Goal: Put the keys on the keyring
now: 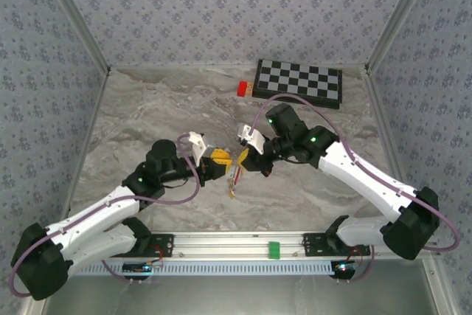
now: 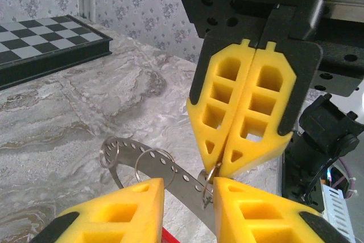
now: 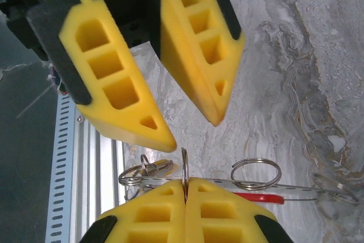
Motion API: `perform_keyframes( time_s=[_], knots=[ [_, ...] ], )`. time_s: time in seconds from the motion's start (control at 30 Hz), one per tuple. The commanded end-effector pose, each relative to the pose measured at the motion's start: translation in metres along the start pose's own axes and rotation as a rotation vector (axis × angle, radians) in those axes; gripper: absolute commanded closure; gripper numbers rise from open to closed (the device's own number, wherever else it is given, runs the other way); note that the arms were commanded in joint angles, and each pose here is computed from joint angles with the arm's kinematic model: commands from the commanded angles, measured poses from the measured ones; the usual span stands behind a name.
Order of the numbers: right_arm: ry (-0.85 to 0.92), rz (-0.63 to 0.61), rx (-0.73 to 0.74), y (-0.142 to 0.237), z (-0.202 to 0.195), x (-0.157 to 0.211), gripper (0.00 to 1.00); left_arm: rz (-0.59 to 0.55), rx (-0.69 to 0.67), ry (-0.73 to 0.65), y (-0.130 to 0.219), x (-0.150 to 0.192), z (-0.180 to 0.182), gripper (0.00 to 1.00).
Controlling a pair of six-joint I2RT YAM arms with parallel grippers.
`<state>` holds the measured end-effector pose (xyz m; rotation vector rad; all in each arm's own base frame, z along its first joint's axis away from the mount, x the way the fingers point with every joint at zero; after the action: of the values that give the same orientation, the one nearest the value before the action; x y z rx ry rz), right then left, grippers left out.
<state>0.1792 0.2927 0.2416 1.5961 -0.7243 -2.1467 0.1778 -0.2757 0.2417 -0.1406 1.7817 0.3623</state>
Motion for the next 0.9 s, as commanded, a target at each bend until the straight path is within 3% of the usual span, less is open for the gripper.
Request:
perform_keyframes(
  time_s=[0.0,0.4,0.53,0.67,0.77,0.8,0.83,0.87],
  knots=[
    [0.032,-0.026,-0.042,0.004,0.01,-0.012,1.0,-0.018,0.033,-0.036,-0.002,-0.015,-0.005,0.72],
    [0.046,-0.028,-0.054,0.003,0.015,-0.01,1.0,-0.004,0.124,-0.03,-0.01,-0.016,-0.014,0.76],
    [0.047,-0.027,-0.055,0.003,0.016,-0.009,1.0,-0.008,0.12,-0.03,-0.009,-0.016,-0.014,0.83],
    [0.045,-0.021,-0.051,0.002,0.015,-0.007,1.0,-0.02,0.12,-0.038,-0.008,-0.019,-0.015,1.0],
    [0.049,-0.016,-0.036,0.002,0.013,-0.004,1.0,-0.019,0.12,-0.032,-0.008,-0.018,-0.014,1.0],
    [0.048,-0.02,-0.032,0.003,0.013,-0.004,0.98,-0.022,0.121,-0.031,-0.008,-0.019,-0.015,1.0],
    [0.036,-0.024,-0.025,0.004,0.013,-0.003,0.87,-0.026,0.121,-0.029,-0.008,-0.019,-0.015,1.0],
    [0.029,-0.045,-0.012,0.005,0.011,-0.006,0.86,-0.033,0.119,-0.026,-0.008,-0.019,-0.014,1.0]
  ],
)
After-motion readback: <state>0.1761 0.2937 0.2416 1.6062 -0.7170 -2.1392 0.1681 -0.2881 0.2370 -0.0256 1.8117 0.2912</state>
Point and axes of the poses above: each hand's point on the last joint's axis, 136 mm out from that joint toward the fingers, its own y axis back along the fingers, its own z axis along the line the jaws close on, x = y × z, the point moved 1 cm from there along y, back along the fingers, and after that the axes turned 3 degrees about -y, right-handed, at the moved point
